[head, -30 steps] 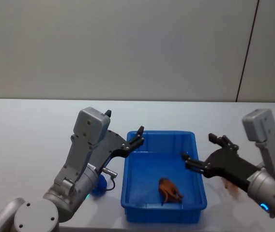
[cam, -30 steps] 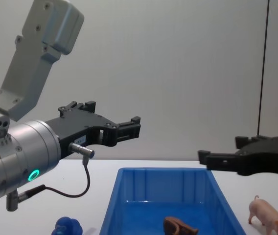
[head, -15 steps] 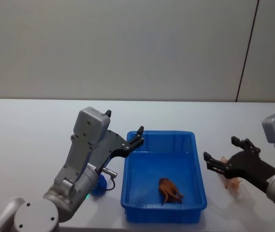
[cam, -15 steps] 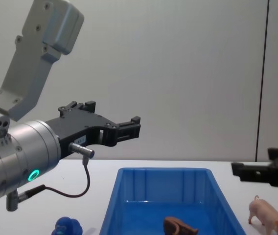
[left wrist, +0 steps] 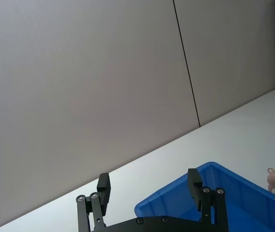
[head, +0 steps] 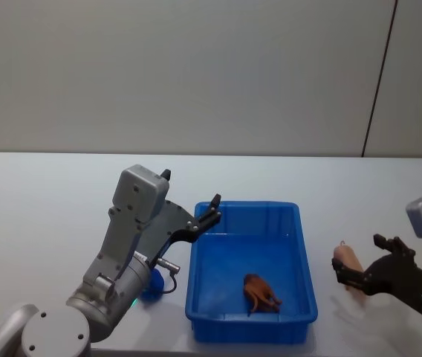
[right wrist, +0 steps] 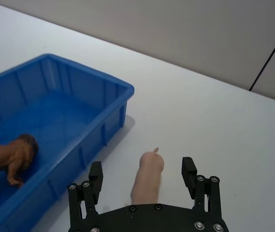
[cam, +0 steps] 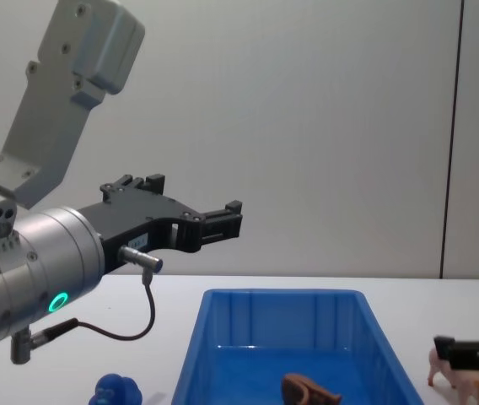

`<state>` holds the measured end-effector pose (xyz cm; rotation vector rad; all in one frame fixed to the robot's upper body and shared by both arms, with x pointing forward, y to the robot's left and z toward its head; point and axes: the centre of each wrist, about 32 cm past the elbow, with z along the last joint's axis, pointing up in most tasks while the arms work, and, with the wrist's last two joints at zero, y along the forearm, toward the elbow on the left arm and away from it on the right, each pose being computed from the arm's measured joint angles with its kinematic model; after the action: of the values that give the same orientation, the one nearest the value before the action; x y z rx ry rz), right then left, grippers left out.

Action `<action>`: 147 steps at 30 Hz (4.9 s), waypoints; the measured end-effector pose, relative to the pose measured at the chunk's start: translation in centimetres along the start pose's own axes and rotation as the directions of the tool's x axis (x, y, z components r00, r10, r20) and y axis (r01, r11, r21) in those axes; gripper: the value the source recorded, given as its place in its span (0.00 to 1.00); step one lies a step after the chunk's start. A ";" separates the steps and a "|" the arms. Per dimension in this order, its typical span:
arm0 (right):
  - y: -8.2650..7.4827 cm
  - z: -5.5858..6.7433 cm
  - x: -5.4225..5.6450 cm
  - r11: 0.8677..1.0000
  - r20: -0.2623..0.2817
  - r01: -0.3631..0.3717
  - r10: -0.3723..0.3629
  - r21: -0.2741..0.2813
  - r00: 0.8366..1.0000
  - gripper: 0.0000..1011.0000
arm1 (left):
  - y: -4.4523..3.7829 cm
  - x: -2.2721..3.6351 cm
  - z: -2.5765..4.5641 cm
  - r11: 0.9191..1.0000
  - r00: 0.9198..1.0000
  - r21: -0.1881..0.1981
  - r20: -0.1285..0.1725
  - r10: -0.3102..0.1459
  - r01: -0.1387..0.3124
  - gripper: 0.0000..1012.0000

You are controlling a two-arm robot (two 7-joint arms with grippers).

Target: Pick up the two dolls from the table and place them into the box.

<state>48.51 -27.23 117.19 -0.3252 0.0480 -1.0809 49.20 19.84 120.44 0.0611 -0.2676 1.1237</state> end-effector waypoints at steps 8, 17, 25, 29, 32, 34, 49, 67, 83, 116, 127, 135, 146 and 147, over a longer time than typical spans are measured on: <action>0.3 -0.9 0.1 0.999 0.007 0.003 -0.003 -0.046 1.000 0.99 | 0.00 0.00 0.00 1.000 1.000 0.000 0.000 0.000 0.000 0.99; 0.7 -1.5 0.0 0.996 -0.006 -0.001 0.001 -0.090 1.000 0.99 | 0.00 0.00 0.00 1.000 1.000 0.000 0.000 0.000 0.000 0.99; 1.3 -1.6 -0.1 0.992 -0.034 -0.003 -0.001 -0.123 0.999 0.90 | 0.00 0.00 0.00 1.000 1.000 0.000 0.000 0.000 0.000 0.99; 1.5 -1.7 -0.1 0.991 -0.047 -0.001 -0.006 -0.135 0.999 0.81 | 0.00 0.00 0.00 1.000 1.000 0.000 0.000 0.000 0.000 0.99; 1.7 -1.7 -0.1 0.990 -0.058 0.002 -0.011 -0.143 0.998 0.72 | 0.00 0.00 0.00 1.000 1.000 0.000 0.000 0.000 0.000 0.99; 1.8 -1.7 -0.1 0.989 -0.065 0.004 -0.014 -0.147 0.998 0.64 | 0.00 0.00 0.00 1.000 1.000 0.000 0.000 0.000 0.000 0.99; 1.8 -1.0 -0.1 0.994 -0.088 0.030 -0.039 -0.106 0.995 0.36 | 0.00 0.00 0.00 1.000 1.000 0.000 0.000 0.000 0.000 0.99; 1.1 3.0 -1.4 0.996 -0.095 -0.015 0.024 0.090 0.995 0.36 | 0.00 0.00 0.00 1.000 1.000 0.000 0.000 0.000 0.000 0.99; 2.0 5.2 -4.2 0.988 -0.071 -0.135 0.140 0.071 0.988 0.36 | 0.00 0.00 0.00 1.000 1.000 0.000 0.000 0.000 0.000 0.99; 2.3 4.9 -2.7 0.991 -0.056 -0.056 0.064 0.124 0.996 0.99 | 0.00 0.00 0.00 1.000 1.000 0.000 0.000 0.000 0.000 0.99; 2.0 4.0 -1.0 0.993 -0.047 -0.028 0.034 0.119 0.998 0.99 | 0.05 -0.03 0.00 1.000 1.000 0.006 0.000 -0.001 0.001 0.99; 1.8 3.7 -0.4 0.993 -0.043 -0.019 0.024 0.117 0.999 0.99 | 0.69 -0.16 0.27 0.999 1.000 0.043 -0.005 -0.004 0.004 0.99; 1.7 3.6 0.0 0.993 -0.041 -0.012 0.017 0.116 0.999 0.99 | 3.06 -0.42 0.57 0.991 0.999 0.136 -0.029 0.016 -0.012 0.99; 1.7 3.5 0.0 0.993 -0.041 -0.012 0.017 0.116 0.999 0.99 | 3.44 -0.38 0.55 0.989 0.999 0.150 -0.032 0.019 -0.014 0.99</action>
<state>50.69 -25.67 120.07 -0.1977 0.0254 -1.0716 45.87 20.90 120.59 0.1732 -0.1543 1.1591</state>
